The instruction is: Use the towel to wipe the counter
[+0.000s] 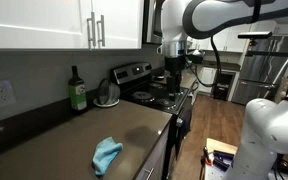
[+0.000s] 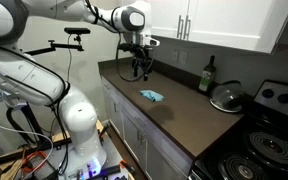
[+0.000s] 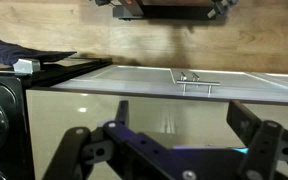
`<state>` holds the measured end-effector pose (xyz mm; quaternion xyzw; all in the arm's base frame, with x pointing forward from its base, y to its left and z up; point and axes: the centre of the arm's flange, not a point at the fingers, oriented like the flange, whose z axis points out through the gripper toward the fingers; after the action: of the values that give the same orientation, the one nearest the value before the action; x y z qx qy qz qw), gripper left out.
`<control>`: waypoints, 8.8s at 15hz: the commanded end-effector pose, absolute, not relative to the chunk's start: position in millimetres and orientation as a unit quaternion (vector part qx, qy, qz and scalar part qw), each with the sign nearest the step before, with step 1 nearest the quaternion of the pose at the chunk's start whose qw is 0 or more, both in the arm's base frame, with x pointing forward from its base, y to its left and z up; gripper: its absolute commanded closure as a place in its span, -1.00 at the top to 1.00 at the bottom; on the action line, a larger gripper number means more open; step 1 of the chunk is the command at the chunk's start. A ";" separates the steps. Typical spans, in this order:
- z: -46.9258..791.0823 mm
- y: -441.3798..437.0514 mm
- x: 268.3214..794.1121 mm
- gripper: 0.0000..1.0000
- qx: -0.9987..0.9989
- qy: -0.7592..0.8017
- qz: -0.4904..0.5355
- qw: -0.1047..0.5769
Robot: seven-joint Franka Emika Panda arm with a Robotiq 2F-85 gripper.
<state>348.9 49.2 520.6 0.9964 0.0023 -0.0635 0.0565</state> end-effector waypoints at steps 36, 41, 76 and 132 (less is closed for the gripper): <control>393.3 193.2 469.4 1.00 0.991 0.133 0.002 0.004; 367.2 217.0 499.9 1.00 0.987 0.159 0.017 0.006; 259.5 202.7 566.9 -0.30 0.988 0.154 -0.003 0.032; 247.3 220.9 708.6 -0.94 0.979 0.161 0.089 0.092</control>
<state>694.9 247.7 257.5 0.9762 0.1880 0.0823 0.0708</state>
